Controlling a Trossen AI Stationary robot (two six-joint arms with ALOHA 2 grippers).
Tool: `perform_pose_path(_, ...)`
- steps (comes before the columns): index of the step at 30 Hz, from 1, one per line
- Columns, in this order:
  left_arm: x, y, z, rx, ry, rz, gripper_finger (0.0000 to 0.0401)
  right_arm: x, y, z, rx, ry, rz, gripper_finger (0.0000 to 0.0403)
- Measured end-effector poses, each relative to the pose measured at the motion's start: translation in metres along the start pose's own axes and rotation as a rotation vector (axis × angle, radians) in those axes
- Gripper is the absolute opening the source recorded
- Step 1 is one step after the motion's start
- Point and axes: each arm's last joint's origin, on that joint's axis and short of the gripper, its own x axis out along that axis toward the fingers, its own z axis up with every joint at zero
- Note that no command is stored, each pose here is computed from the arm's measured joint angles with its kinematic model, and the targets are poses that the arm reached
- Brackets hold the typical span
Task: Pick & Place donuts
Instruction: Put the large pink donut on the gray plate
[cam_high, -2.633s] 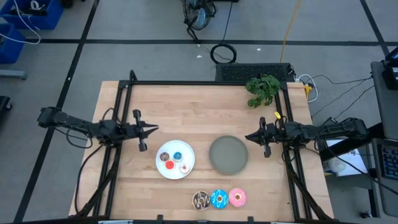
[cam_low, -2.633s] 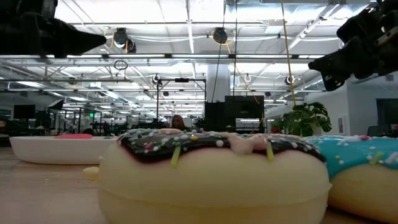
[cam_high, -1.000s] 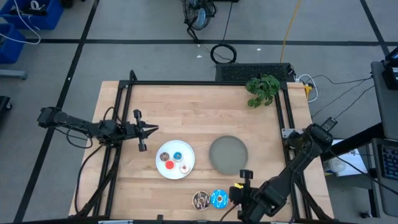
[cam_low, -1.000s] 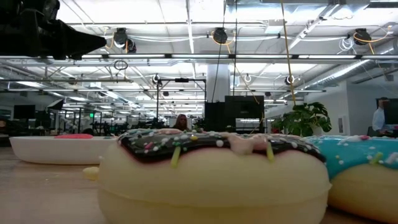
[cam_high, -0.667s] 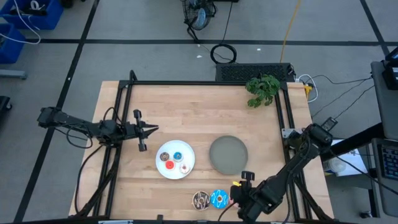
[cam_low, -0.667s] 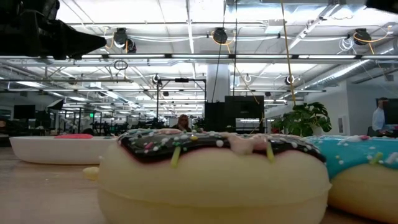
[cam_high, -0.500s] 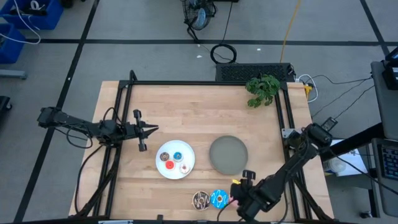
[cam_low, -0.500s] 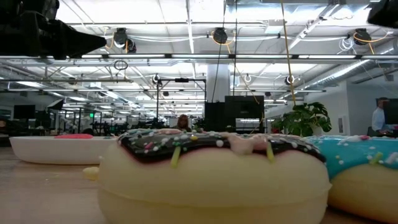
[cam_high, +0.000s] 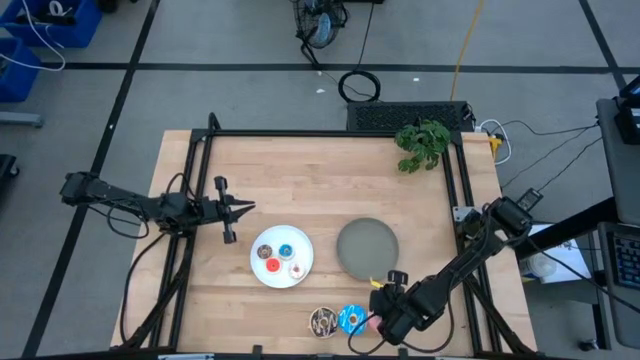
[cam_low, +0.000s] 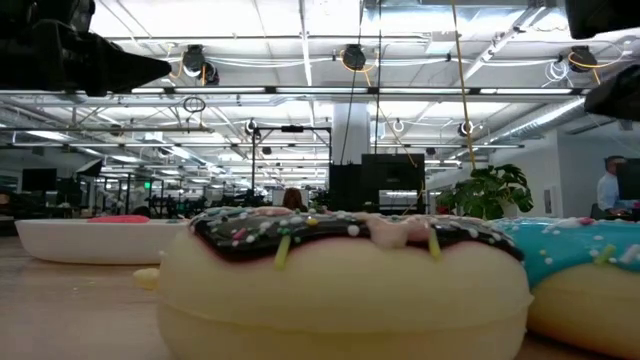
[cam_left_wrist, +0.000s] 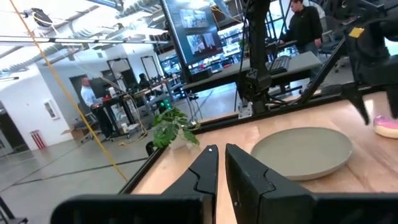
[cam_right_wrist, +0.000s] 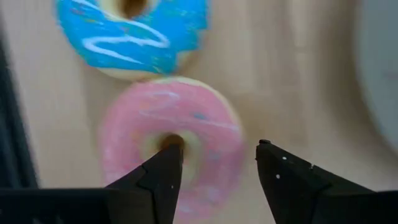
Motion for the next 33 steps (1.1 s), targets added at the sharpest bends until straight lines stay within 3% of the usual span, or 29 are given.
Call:
perform_pose_path(10,0.0,0.0,-0.001,-0.007,0.009,-0.003,0.0037,0.026,-0.011,-0.015,0.045,0.005,0.068,0.0183)
perform_pose_path(18,0.0,0.0,0.0,-0.001,0.004,-0.001,0.0037,0.03,-0.011,-0.016,0.07,0.006,0.098,0.0133)
perform_pose_path(26,0.0,0.0,0.0,-0.003,0.002,-0.001,0.0037,0.014,-0.019,-0.008,0.036,-0.003,0.142,0.0018)
perform_pose_path(33,0.0,0.0,0.0,-0.002,0.002,-0.001,0.0037,-0.018,-0.023,-0.002,0.015,-0.087,0.212,0.0018)
